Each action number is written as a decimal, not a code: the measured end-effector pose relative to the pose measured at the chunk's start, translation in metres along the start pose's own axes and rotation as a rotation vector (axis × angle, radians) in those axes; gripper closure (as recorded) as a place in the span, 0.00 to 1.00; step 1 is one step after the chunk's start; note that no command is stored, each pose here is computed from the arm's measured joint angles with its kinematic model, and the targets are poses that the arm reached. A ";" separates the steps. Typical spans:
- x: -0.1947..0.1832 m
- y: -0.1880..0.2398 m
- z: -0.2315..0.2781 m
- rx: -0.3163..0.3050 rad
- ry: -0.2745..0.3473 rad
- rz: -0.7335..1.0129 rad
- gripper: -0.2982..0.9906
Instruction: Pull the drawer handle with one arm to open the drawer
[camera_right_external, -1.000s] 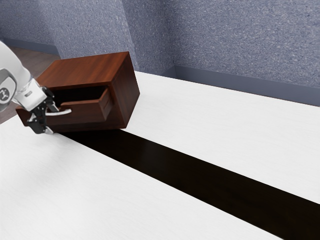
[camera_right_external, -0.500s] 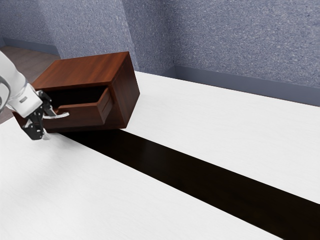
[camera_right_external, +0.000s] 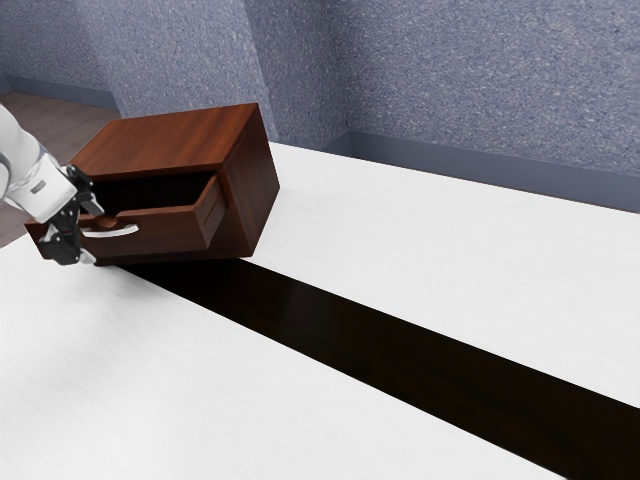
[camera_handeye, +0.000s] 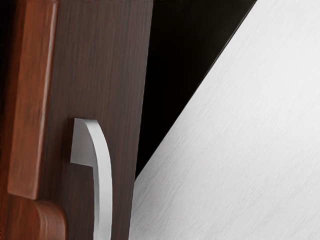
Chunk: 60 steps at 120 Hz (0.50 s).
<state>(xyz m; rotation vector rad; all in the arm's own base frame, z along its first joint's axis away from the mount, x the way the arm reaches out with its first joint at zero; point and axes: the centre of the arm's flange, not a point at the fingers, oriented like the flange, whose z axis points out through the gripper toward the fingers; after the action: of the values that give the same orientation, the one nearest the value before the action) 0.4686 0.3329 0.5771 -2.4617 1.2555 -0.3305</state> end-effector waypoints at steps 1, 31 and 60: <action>0.000 0.000 0.000 0.000 0.000 -0.001 0.23; -0.007 0.001 0.001 -0.011 -0.007 -0.016 0.23; 0.005 0.003 0.000 -0.015 -0.019 -0.005 0.23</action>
<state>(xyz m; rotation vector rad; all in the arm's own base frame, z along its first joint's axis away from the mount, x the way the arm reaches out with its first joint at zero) 0.4697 0.3271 0.5765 -2.4747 1.2485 -0.2993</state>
